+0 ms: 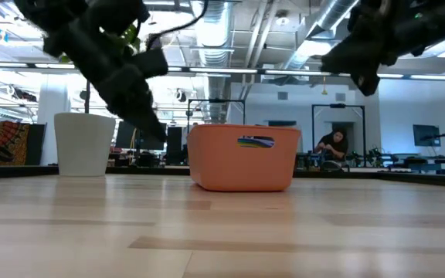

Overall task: Nest measuring cups in basket
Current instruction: Return to Home Position

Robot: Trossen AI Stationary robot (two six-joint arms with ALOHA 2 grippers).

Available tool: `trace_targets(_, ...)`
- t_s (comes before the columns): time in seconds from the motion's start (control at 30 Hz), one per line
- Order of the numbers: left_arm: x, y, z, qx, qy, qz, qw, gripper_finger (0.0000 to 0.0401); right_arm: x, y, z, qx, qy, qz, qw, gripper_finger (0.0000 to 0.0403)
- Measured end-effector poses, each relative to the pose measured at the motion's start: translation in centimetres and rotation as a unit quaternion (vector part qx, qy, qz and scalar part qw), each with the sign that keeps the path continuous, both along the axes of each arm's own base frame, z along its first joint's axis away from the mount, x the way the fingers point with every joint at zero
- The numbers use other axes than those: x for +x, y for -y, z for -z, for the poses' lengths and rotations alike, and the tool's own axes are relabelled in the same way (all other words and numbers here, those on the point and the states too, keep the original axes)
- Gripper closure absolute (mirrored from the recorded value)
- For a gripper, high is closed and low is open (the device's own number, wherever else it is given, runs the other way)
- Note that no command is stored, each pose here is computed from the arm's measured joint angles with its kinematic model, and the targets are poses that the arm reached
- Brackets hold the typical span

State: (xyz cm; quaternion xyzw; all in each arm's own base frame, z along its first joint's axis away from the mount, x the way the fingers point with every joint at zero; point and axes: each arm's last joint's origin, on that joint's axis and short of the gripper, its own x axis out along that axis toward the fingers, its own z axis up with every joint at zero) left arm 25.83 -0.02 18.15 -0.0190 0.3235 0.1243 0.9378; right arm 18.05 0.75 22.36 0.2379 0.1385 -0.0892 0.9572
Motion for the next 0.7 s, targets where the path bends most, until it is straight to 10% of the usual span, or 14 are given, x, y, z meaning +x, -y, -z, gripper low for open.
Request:
trace_targets(0.33,2.1,-2.5,2.7,0.015,0.061,-0.011,0.998,0.0401,0.1,-2.4,0.0,-0.037,0.036,-0.046,0.998,0.0390)
trace_targets(0.7,3.6,-3.8,1.9,0.065,0.065,0.001,0.996,0.0401,0.2,-2.4,-0.2,-0.085,0.045,-0.001,0.995,0.0380)
